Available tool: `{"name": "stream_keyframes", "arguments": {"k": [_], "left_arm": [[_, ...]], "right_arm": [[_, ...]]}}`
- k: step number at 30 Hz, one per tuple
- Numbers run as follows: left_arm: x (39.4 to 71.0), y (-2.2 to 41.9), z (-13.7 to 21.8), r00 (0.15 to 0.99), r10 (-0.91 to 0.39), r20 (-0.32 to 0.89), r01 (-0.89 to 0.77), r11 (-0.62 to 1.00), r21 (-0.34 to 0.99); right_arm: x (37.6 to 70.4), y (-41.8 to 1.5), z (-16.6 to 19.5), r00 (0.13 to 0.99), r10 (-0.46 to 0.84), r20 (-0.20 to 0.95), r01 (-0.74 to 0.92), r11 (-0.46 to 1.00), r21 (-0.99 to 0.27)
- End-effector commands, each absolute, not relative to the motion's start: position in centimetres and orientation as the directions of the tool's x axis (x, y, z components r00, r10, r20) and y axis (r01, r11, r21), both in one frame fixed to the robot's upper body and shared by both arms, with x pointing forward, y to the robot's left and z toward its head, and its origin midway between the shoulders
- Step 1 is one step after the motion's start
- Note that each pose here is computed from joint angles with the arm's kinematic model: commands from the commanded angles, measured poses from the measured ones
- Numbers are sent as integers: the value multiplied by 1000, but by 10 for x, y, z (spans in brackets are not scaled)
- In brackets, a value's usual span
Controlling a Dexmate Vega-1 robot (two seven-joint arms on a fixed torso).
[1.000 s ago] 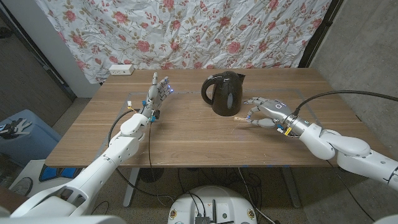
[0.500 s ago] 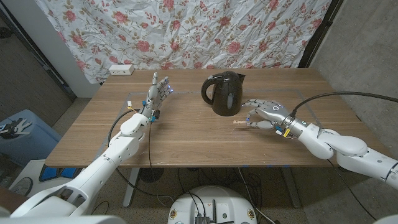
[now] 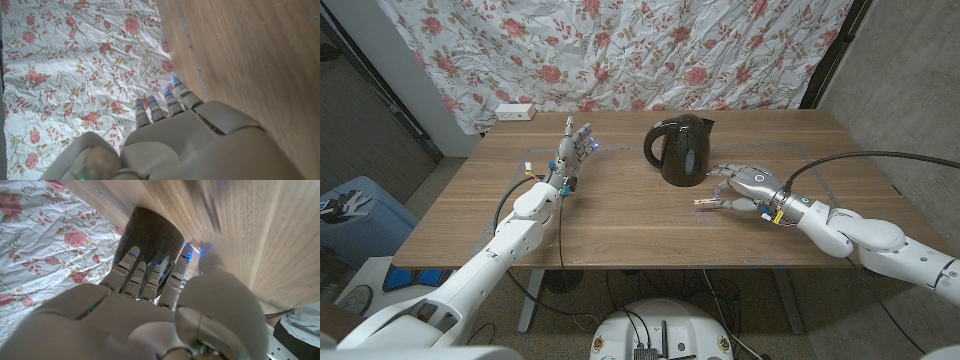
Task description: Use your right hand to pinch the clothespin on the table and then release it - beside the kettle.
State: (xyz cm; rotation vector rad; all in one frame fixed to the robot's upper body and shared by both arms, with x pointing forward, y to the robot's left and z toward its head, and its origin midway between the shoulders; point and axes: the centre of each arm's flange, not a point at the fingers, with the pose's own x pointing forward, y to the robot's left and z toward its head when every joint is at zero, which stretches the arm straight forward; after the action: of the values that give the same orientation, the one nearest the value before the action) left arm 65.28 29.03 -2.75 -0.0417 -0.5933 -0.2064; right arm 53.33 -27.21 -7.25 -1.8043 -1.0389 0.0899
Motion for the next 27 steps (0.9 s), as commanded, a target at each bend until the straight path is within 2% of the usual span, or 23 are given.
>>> {"name": "stream_keyframes", "arguments": {"k": [1,27], "left_arm": [[653,290,-27,809,-181,559,205,979,20],[653,290,-27,809,-181,559,205,979,20]], "right_arm": [[542,-271,-80,632,684,364,600,-135,-789],[558,-280,-95,630,671,392,574,-61,-817]]}}
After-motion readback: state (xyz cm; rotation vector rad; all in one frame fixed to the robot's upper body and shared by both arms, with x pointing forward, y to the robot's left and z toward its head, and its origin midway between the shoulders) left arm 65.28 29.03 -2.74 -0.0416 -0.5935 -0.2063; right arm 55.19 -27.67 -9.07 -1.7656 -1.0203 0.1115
